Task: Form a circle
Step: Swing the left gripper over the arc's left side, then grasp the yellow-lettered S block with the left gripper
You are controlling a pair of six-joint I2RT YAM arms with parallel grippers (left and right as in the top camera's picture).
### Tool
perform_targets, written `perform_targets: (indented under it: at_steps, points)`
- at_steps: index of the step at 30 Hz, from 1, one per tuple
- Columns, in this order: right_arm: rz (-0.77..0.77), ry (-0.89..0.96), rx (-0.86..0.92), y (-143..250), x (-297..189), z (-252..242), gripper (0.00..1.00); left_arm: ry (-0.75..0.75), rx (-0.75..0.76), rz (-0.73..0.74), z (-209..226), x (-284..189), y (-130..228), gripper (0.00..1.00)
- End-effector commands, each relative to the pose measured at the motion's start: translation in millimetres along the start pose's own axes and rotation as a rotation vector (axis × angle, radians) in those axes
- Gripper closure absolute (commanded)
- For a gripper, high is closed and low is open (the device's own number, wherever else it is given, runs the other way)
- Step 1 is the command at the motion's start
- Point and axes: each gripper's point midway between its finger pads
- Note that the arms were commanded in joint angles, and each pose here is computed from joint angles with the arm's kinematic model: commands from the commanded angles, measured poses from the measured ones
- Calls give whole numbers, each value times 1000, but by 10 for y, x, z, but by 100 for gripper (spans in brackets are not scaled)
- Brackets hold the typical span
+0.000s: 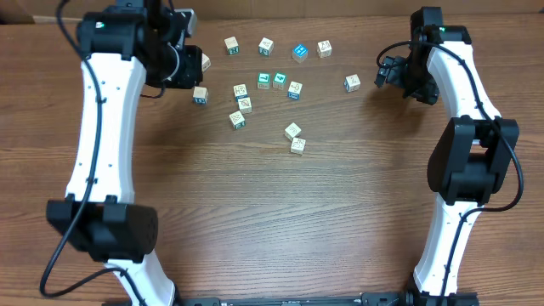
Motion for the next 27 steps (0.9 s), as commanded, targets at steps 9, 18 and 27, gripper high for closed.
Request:
perform_targets:
  at_steps: [9, 18, 27]
  points:
    - [-40, -26, 5, -86, -169, 52, 0, 29, 12, 350, -189, 1263, 442, 67]
    - [-40, -26, 5, -86, -169, 52, 0, -15, -98, 403, -83, 1818, 529, 53]
    - [-40, -26, 5, -87, -169, 53, 0, -32, -133, 362, -50, 1942, 439, 46]
Point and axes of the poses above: each gripper's point midway between its finger pads, its own x axis out along the fingers, its own z axis along the line the jaws close on, y = z × x, and after that the axes turned 15 degrees about x, right-handed
